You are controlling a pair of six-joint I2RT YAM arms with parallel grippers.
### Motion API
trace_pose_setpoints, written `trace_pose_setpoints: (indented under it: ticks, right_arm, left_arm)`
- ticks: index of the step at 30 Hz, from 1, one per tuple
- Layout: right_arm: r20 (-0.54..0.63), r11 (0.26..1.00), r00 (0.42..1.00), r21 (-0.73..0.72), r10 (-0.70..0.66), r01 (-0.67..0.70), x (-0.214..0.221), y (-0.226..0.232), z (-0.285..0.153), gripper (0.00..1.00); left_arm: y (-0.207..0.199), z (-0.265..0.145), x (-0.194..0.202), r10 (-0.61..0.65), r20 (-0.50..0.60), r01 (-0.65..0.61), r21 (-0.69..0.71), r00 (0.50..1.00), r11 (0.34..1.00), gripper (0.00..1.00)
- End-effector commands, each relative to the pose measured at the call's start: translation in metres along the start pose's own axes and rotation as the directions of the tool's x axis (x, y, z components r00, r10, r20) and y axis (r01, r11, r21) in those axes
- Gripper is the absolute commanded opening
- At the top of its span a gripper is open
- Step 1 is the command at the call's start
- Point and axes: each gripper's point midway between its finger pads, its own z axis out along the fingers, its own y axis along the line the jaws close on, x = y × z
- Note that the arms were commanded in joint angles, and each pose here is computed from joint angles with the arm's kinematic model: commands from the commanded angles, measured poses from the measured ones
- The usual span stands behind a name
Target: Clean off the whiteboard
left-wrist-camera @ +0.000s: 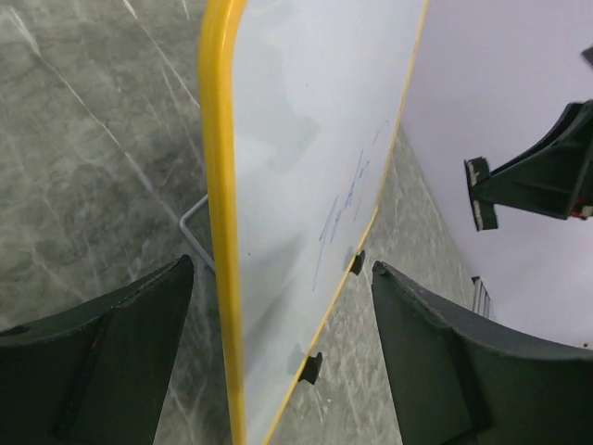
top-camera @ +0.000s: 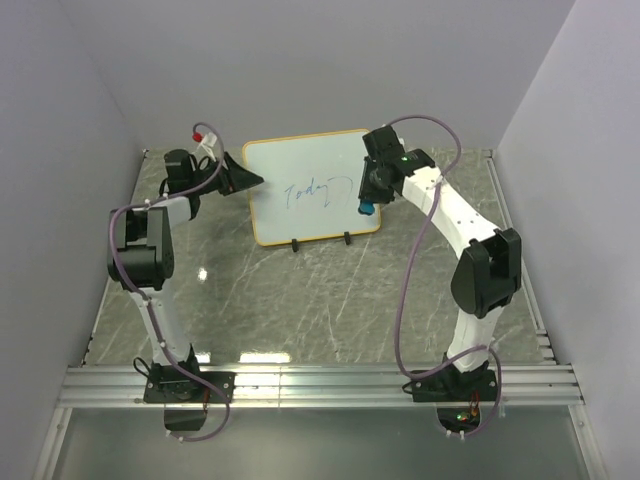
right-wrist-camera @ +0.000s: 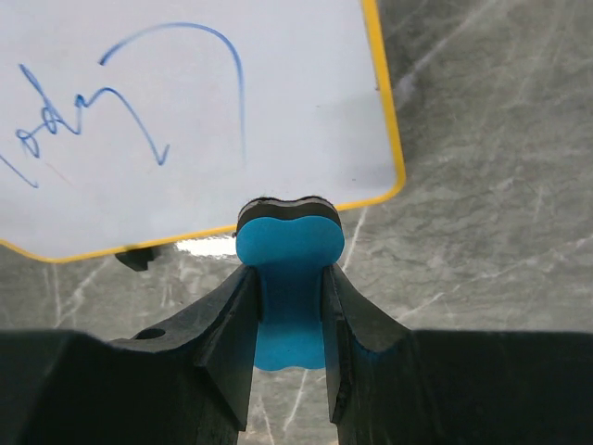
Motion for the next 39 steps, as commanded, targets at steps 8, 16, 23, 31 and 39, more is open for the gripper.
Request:
trace_pose_setpoints:
  ticks: [8, 16, 23, 31, 39]
  right_arm:
    - [0.051, 0.994, 0.999, -0.112, 0.003, 0.003, -0.030, 0.068, 0.013, 0.00]
    - [0.052, 0.990, 0.999, -0.139, 0.014, -0.007, -0.012, 0.127, 0.071, 0.00]
    - [0.117, 0.979, 0.993, -0.202, 0.026, -0.002, 0.008, 0.187, 0.086, 0.00]
    - [0.135, 0.958, 0.989, -0.285, 0.060, -0.019, 0.022, 0.240, 0.109, 0.00]
    - [0.215, 0.993, 0.972, -0.084, 0.094, -0.077, 0.006, 0.176, 0.135, 0.00]
  left_arm:
    - [0.024, 0.022, 0.011, 0.036, -0.027, -0.035, 0.025, 0.999, 0.999, 0.63]
    - [0.019, 0.025, 0.026, 0.042, -0.043, -0.042, 0.020, 0.998, 0.999, 0.34]
    - [0.005, 0.023, 0.038, 0.097, -0.074, -0.098, -0.001, 0.992, 0.995, 0.11]
    - [-0.006, 0.031, 0.060, 0.121, -0.141, -0.126, -0.024, 0.983, 0.992, 0.02]
    - [-0.009, 0.028, 0.064, 0.129, -0.158, -0.135, -0.032, 0.979, 0.990, 0.01]
